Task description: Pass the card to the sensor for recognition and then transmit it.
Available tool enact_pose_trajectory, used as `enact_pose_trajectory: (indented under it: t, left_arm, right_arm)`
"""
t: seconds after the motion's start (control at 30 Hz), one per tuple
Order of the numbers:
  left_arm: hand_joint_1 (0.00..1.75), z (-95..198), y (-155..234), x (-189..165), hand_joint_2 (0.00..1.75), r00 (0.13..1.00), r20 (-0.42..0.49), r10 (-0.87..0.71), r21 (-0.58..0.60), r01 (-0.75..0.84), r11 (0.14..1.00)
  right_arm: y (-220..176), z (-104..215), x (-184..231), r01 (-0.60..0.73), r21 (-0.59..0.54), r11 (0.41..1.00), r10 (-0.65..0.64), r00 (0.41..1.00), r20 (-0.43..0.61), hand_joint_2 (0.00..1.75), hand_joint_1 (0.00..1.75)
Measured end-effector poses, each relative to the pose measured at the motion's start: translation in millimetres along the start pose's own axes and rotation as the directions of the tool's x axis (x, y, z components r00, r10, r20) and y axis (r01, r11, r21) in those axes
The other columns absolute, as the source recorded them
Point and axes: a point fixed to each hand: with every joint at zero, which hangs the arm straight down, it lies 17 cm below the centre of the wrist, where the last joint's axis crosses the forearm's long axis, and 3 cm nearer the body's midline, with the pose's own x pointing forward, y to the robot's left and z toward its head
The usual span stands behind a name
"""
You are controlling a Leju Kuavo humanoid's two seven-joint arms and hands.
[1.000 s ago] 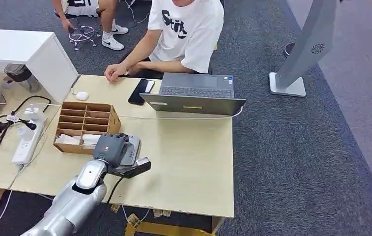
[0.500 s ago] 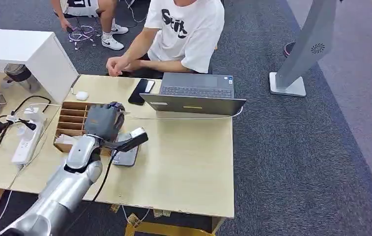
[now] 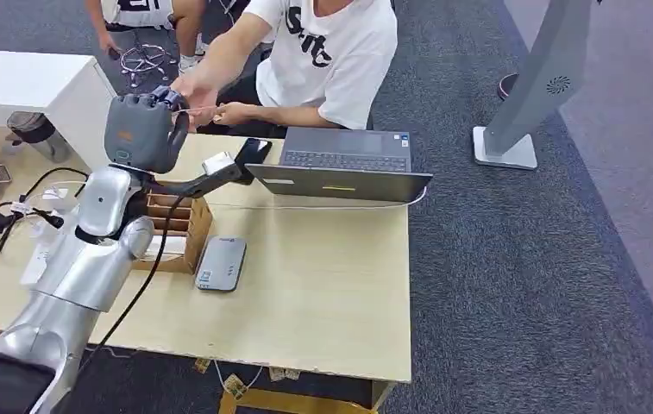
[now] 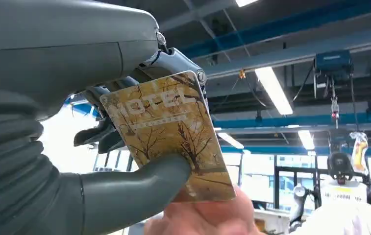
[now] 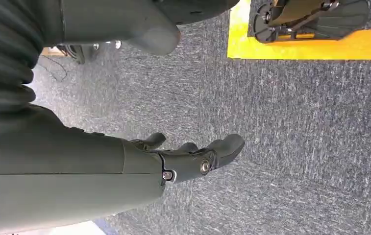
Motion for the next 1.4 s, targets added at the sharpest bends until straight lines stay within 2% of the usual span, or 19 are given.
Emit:
enact_pose_trajectory:
  t: [0.17, 0.2, 0.23, 0.3, 0.63, 0.73, 0.77, 0.87, 1.03, 1.1, 1.2, 1.4]
  left_arm:
    - [1.75, -0.9, 6.1, 2.1, 1.75, 1.000, 0.005, -0.010, 0.034, 0.010, 0.999]
    - [1.52, -0.5, 6.4, 2.6, 1.75, 1.000, 0.005, -0.011, 0.038, 0.011, 0.999]
    - [0.07, 0.0, 7.1, 2.8, 1.75, 1.000, 0.002, -0.010, 0.044, 0.010, 0.999]
    - [0.00, 1.8, 7.2, 4.9, 1.75, 1.000, -0.001, -0.003, 0.052, 0.003, 0.999]
    - [0.00, 6.1, 6.2, 9.0, 1.75, 1.000, 0.001, 0.003, 0.064, -0.003, 0.998]
    - [0.00, 21.6, 4.4, 19.1, 1.75, 0.997, -0.004, 0.078, 0.078, -0.078, 0.994]
    - [0.00, 32.9, -1.7, 26.8, 1.75, 0.975, -0.016, 0.221, 0.033, -0.220, 0.975]
    - [0.00, 44.2, -12.1, 33.4, 1.75, 0.913, -0.049, 0.404, -0.052, -0.406, 0.912]
    - [0.00, 67.3, -27.9, 31.1, 1.75, 0.864, -0.092, 0.494, -0.212, -0.502, 0.839]
    - [0.00, 83.8, -38.5, 26.7, 1.75, 0.844, -0.111, 0.525, -0.322, -0.531, 0.784]
    - [0.00, 104.4, -44.6, 13.6, 1.75, 0.837, -0.135, 0.530, -0.417, -0.533, 0.736]
    - [0.00, 154.9, -38.6, -43.1, 1.75, 0.908, -0.137, 0.397, -0.540, -0.404, 0.738]
  right_arm:
    - [-0.3, -0.1, 0.8, -0.001, -0.001, 1.000, 0.001, 1.000, 0.001, 1.75, 0.00]
    - [-0.4, -0.1, 0.9, -0.001, -0.001, 1.000, 0.001, 1.000, 0.001, 1.75, 0.00]
    - [-0.5, -0.1, 1.0, 0.000, -0.001, 1.000, 0.000, 1.000, 0.001, 1.75, 0.00]
    - [-0.8, -0.2, 0.8, 0.003, -0.001, 1.000, -0.003, 1.000, 0.000, 1.75, 0.00]
    - [-1.1, -0.2, 1.7, 0.005, -0.002, 1.000, -0.005, 1.000, 0.004, 1.75, 0.00]
    - [-2.0, -0.5, 1.5, 0.019, -0.004, 1.000, -0.019, 1.000, 0.002, 1.75, 0.00]
    - [-2.8, -0.7, 0.5, 0.032, -0.006, 0.999, -0.032, 0.999, -0.003, 1.75, 0.00]
    - [-2.9, -0.8, -1.5, 0.052, -0.005, 0.999, -0.052, 0.999, -0.011, 1.75, 0.00]
    - [-3.6, -1.1, -3.4, 0.086, -0.005, 0.996, -0.086, 0.996, -0.017, 1.75, 0.00]
    - [-3.6, -1.2, -6.2, 0.099, -0.005, 0.995, -0.099, 0.995, -0.024, 1.75, 0.00]
    - [-3.6, -1.3, -10.2, 0.122, -0.006, 0.993, -0.122, 0.992, -0.033, 1.75, 0.00]
    - [-5.9, -1.9, -15.1, 0.160, -0.015, 0.987, -0.161, 0.986, -0.042, 1.75, 0.00]
